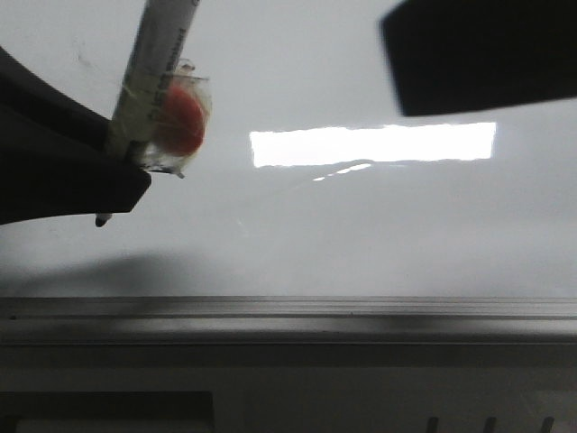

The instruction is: Write number 3 on whiteboard

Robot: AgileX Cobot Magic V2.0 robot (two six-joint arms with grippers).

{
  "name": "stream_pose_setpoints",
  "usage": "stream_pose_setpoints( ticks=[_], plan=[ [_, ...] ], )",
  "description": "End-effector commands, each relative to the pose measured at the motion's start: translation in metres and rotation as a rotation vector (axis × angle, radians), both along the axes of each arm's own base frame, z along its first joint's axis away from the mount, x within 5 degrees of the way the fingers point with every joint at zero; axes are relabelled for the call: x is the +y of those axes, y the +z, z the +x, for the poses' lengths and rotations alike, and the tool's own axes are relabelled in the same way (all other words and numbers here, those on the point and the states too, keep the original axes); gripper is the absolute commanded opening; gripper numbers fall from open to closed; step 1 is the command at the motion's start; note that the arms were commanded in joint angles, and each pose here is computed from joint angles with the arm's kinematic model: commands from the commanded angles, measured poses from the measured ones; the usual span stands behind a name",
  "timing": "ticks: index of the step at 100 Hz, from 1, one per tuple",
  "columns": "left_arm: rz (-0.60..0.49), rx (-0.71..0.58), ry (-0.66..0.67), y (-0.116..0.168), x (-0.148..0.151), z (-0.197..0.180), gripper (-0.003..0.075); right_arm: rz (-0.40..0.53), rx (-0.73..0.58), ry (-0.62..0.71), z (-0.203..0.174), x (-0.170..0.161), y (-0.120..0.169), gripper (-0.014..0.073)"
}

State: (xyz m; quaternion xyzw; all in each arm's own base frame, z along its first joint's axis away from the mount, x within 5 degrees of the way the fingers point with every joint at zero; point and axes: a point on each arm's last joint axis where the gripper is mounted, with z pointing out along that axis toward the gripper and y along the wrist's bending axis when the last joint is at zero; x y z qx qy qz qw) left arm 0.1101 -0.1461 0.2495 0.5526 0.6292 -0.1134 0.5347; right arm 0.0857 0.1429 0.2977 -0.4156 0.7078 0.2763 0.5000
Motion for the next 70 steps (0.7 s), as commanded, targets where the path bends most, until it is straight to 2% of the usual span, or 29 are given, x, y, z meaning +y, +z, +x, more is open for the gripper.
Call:
stream_pose_setpoints(
  ticks=[1,22,49,54,59,60,63,68,70],
  plan=[
    [-0.08,-0.085,-0.051,0.017,-0.009,0.001,-0.002,0.05,-0.084,0.023,0.01,0.022,0.022,0.0395],
    [-0.038,-0.07,-0.059,0.009,-0.014,0.004,-0.002,0.044,-0.081,0.023,0.03,0.055,0.032,0.0395],
    [-0.027,-0.061,-0.06,0.006,-0.016,0.005,-0.002,-0.017,-0.044,0.025,0.043,0.078,0.023,0.0379],
    [-0.026,-0.063,-0.061,0.006,-0.016,0.005,-0.002,-0.035,-0.033,0.025,0.044,0.079,0.019,0.0326],
    [-0.026,-0.063,-0.061,0.006,-0.016,0.005,-0.002,-0.05,-0.024,0.026,0.044,0.079,0.017,0.0229],
    [-0.026,-0.063,-0.061,0.006,-0.016,0.005,-0.002,-0.053,-0.022,0.026,0.044,0.079,0.017,0.0171],
    [-0.026,-0.063,-0.061,0.006,-0.016,0.005,-0.002,-0.054,-0.022,0.026,0.044,0.079,0.017,0.0106],
    [-0.024,-0.064,-0.062,0.006,-0.016,0.005,-0.002,-0.055,-0.021,0.024,0.044,0.079,0.017,-0.0075],
    [-0.024,-0.064,-0.062,0.006,-0.016,0.005,-0.002,-0.056,-0.016,0.021,0.045,0.078,0.017,-0.0066]
  ],
)
